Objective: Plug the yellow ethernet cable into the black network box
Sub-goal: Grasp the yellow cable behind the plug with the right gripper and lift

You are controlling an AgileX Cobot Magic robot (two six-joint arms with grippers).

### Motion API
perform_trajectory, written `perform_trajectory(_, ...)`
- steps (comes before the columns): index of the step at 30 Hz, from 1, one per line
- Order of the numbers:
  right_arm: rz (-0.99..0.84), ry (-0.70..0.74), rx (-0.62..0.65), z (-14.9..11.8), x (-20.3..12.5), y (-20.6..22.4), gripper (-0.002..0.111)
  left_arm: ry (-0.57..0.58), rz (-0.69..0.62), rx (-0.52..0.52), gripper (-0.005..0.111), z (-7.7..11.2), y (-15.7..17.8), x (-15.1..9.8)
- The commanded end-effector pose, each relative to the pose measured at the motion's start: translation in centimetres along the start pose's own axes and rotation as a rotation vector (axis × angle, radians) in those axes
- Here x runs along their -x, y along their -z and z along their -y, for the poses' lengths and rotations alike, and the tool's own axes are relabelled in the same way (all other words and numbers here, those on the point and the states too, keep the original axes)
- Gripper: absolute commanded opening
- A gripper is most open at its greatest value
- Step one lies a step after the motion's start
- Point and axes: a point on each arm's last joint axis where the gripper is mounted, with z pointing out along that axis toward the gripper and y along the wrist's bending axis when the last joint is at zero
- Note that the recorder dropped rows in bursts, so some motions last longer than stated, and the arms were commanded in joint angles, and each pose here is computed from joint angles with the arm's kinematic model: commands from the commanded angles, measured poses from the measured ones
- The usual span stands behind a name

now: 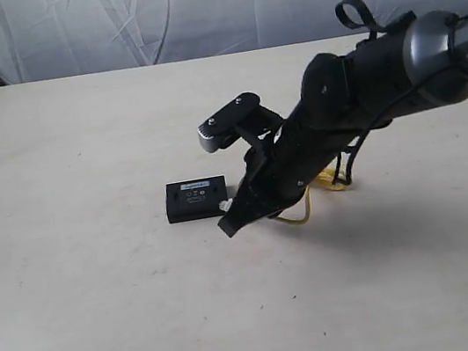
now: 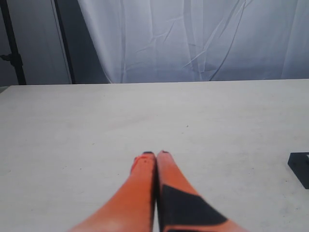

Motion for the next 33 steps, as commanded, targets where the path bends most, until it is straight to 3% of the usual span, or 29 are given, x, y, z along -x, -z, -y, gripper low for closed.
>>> perform_trajectory(1, 0.085, -0.050, -0.080, 0.8, -0.9, -0.3, -0.001, -0.005, 0.010, 0.004, 0.000, 0.0, 0.0, 0.0)
perform_trajectory(15, -0.001, -0.003, -0.020, 0.2, -1.8, -0.4, -0.001, -0.005, 0.010, 0.004, 0.000, 0.0, 0.0, 0.0)
perform_trajectory(33, 0.051, -0.008, -0.004, -0.4, -1.0, 1.7, -0.001, -0.015, 0.010, 0.006, 0.000, 0.0, 0.0, 0.0)
